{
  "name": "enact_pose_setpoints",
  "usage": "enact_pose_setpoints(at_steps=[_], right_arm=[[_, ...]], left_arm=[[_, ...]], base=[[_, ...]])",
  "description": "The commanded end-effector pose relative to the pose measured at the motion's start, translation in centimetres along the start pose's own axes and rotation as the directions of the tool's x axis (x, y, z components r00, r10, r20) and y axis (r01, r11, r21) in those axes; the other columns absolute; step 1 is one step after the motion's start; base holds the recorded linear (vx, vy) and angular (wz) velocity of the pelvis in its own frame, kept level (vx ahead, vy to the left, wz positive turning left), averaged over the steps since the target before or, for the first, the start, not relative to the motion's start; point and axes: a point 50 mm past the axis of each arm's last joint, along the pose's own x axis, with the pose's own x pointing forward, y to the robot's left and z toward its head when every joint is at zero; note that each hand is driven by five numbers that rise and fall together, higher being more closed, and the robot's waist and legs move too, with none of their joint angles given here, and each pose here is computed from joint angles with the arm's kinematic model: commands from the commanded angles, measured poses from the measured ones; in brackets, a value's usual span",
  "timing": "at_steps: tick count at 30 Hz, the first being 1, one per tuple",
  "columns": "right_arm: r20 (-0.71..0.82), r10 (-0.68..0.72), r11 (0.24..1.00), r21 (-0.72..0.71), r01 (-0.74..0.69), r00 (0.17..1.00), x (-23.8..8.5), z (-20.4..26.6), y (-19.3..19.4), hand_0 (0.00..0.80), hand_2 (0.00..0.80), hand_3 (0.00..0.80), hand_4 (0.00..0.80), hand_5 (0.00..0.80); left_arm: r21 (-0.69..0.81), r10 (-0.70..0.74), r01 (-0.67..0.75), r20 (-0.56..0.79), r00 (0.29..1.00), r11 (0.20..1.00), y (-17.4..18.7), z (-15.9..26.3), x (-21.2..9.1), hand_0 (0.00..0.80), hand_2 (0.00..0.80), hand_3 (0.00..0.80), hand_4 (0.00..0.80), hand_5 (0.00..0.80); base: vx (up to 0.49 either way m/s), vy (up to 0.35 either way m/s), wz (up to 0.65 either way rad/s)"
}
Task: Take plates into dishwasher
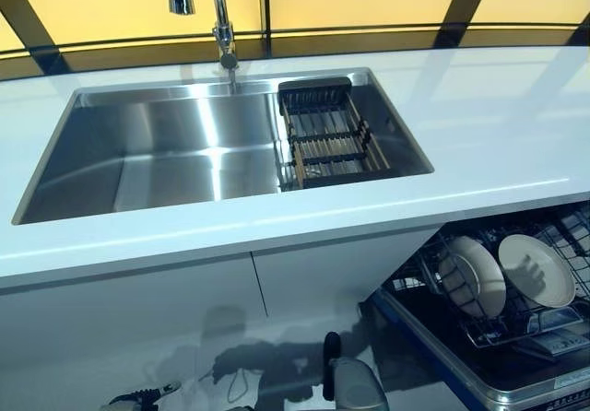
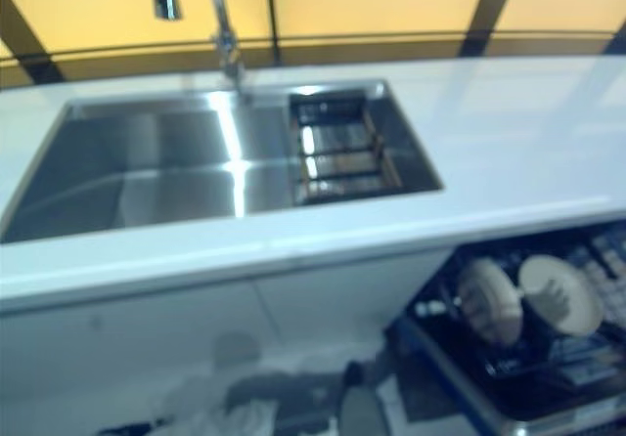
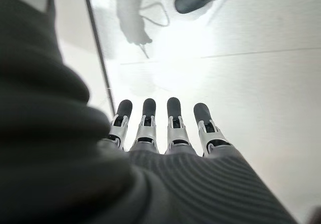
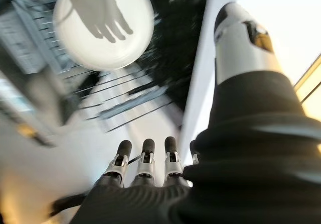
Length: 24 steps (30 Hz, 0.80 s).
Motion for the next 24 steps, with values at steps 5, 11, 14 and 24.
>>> enact_pose_setpoints(at_steps=[5,11,14,24], right_arm=[[-0.218,-0.045,0.997,-0.065,0.031,0.975,1.5,-9.0,2.7,0.000,0.000,0.000,0.000,0.000],[-0.335,-0.033,0.998,0.035,0.048,0.942,1.8,-14.1,7.5,0.000,0.000,0.000,0.000,0.000],[-0.405,-0.012,0.995,0.085,0.051,0.914,1.6,-16.6,10.3,0.000,0.000,0.000,0.000,0.000],[-0.540,0.137,0.975,0.221,-0.017,0.831,0.4,-20.1,16.2,0.000,0.000,0.000,0.000,0.000]], left_arm=[[0.135,0.075,-0.085,0.072,0.995,0.987,4.2,3.0,-0.8,0.000,0.000,0.000,0.000,0.000],[0.141,0.096,-0.094,-0.005,0.995,0.986,5.2,1.4,-0.9,0.000,0.000,0.000,0.000,0.000],[0.143,0.091,-0.086,-0.029,0.995,0.986,4.9,0.1,-0.6,0.000,0.000,0.000,0.000,0.000],[0.058,0.050,-0.054,0.062,0.997,0.997,3.9,3.4,-0.8,0.000,0.000,0.000,0.000,0.000]], base=[[-0.310,0.011,-0.17],[-0.431,-0.088,-0.22],[-0.240,-0.303,-0.36],[-0.124,-0.176,-0.38]])
